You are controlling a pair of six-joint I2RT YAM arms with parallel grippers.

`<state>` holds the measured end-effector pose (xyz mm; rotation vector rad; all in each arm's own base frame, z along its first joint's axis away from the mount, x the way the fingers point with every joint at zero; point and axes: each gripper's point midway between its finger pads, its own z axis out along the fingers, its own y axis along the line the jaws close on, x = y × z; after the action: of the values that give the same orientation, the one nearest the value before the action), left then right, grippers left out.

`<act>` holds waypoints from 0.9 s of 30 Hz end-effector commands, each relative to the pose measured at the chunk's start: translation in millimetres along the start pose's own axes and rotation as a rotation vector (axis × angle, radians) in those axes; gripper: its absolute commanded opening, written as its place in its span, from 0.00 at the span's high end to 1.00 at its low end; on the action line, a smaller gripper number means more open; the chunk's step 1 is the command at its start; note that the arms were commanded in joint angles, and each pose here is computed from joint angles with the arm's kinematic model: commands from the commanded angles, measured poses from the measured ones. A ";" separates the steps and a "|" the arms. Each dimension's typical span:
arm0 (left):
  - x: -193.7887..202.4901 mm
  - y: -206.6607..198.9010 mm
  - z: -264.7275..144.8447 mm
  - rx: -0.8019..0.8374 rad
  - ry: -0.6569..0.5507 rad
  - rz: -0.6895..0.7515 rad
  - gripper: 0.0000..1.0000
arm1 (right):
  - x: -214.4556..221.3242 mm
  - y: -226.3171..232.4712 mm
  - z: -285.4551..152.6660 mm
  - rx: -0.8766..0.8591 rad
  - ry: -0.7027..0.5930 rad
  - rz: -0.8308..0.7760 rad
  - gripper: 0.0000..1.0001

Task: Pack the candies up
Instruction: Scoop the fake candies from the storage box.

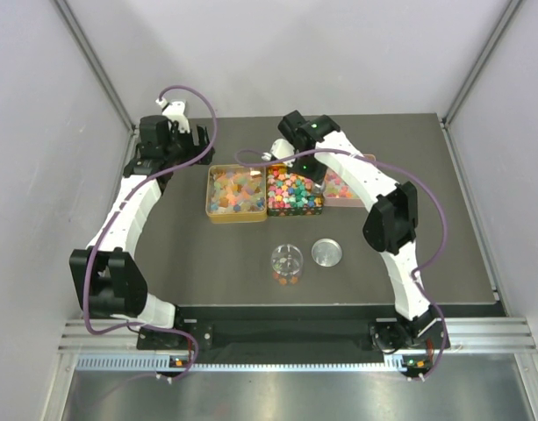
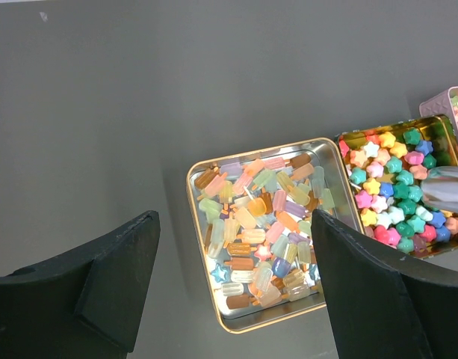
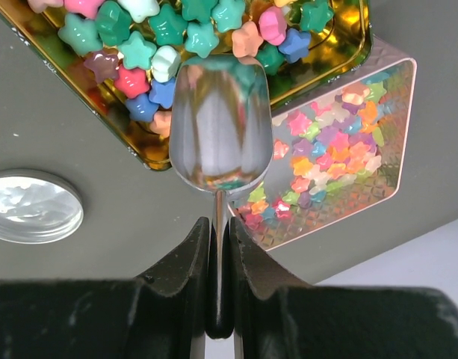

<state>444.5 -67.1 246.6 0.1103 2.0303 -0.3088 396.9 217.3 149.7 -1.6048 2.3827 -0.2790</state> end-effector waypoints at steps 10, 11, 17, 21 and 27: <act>-21.8 -3.0 -8.0 0.016 -0.081 -0.021 0.13 | 52.3 50.8 1.3 -0.211 0.147 -0.176 1.00; -21.2 -3.6 -7.6 0.019 -0.080 -0.024 0.13 | 58.6 54.2 4.3 -0.223 0.169 -0.181 1.00; -20.2 -6.8 -8.9 0.035 -0.083 -0.032 0.13 | 77.5 64.5 10.0 -0.266 0.219 -0.197 1.00; -18.4 -5.8 -10.6 0.028 -0.081 -0.028 0.13 | 67.8 55.1 15.3 -0.242 0.210 -0.173 1.00; -16.8 -7.3 -13.5 0.035 -0.080 -0.036 0.13 | 56.7 40.0 18.9 -0.190 0.206 -0.180 1.00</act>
<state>441.6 -69.5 238.5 0.0719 2.0454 -0.3530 366.5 191.5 112.2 -1.8656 2.4005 -0.2880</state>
